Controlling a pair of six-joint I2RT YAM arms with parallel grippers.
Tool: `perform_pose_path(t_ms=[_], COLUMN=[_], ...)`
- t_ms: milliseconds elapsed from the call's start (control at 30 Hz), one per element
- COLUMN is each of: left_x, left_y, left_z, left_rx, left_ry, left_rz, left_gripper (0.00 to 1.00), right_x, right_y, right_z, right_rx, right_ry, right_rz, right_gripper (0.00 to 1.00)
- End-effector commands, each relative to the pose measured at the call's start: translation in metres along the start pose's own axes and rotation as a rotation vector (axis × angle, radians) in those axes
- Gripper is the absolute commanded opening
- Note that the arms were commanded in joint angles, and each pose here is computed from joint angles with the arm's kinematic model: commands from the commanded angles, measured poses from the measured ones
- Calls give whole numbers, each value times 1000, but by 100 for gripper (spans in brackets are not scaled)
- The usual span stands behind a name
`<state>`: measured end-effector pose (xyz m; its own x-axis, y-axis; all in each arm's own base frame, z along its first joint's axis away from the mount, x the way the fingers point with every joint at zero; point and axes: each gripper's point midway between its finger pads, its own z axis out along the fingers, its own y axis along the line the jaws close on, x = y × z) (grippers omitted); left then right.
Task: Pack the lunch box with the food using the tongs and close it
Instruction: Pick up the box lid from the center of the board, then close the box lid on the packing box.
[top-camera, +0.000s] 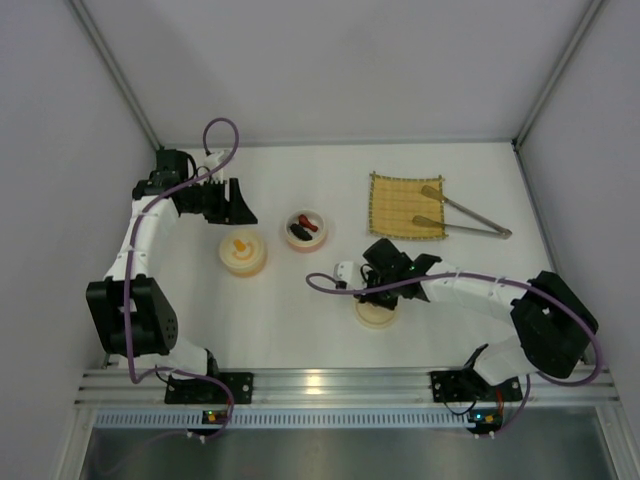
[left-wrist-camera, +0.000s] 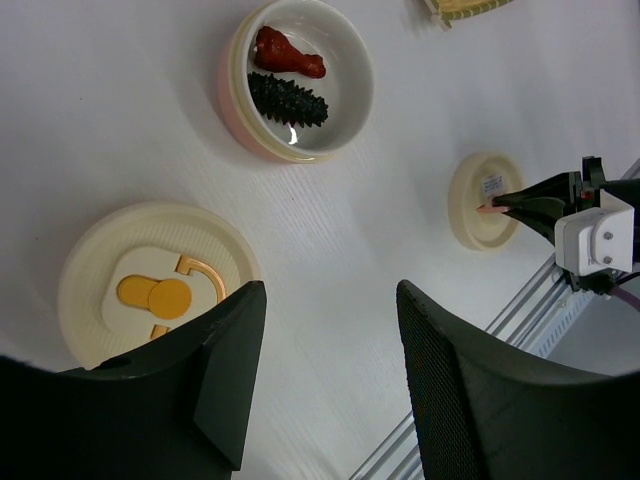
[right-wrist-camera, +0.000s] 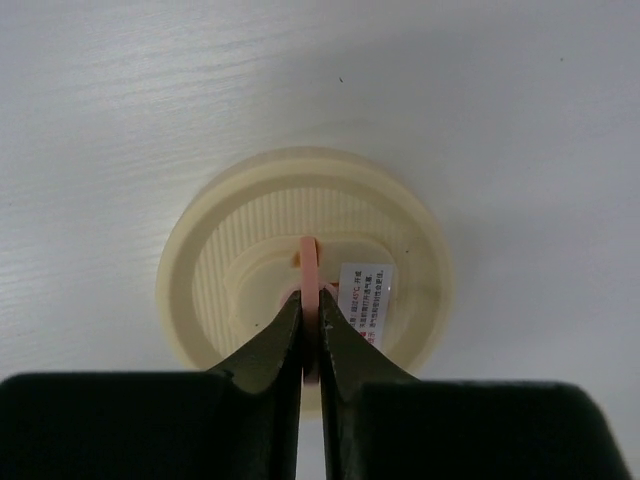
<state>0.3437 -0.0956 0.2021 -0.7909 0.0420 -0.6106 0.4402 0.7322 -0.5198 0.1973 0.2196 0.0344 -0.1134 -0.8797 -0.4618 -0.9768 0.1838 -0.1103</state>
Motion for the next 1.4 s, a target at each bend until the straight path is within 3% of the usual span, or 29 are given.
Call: perform_pose_path(t_ms=[0, 33, 133, 367, 433, 633, 767, 1033, 1367], left_x=[-9, -8, -6, -6, -4, 3, 3, 6, 8], left_y=[-7, -6, -7, 3, 6, 16, 21, 26, 33], left_z=[-11, -10, -10, -13, -11, -7, -7, -8, -4], left_rx=[3, 2, 17, 48, 55, 56, 66, 85, 101], left_ry=[-45, -41, -33, -43, -40, -26, -29, -32, -30], left_rz=[52, 52, 48, -6, -14, -22, -30, -53, -70], left_gripper=[60, 61, 62, 62, 62, 62, 62, 62, 62], right_x=[-6, -5, -29, -124, -136, -217, -242, -260, -231], right_y=[-6, -6, -22, -71, -77, -128, -151, -180, -187], right_z=[5, 4, -13, -72, -65, -60, -38, 3, 31], right_rx=[30, 25, 57, 107, 74, 136, 147, 157, 105], right_ry=[5, 16, -27, -167, -153, -283, -307, -320, -260], right_rz=[-12, -10, -14, -154, -190, -202, -190, -171, -141], right_gripper=[4, 0, 0, 0, 0, 0, 0, 0, 0])
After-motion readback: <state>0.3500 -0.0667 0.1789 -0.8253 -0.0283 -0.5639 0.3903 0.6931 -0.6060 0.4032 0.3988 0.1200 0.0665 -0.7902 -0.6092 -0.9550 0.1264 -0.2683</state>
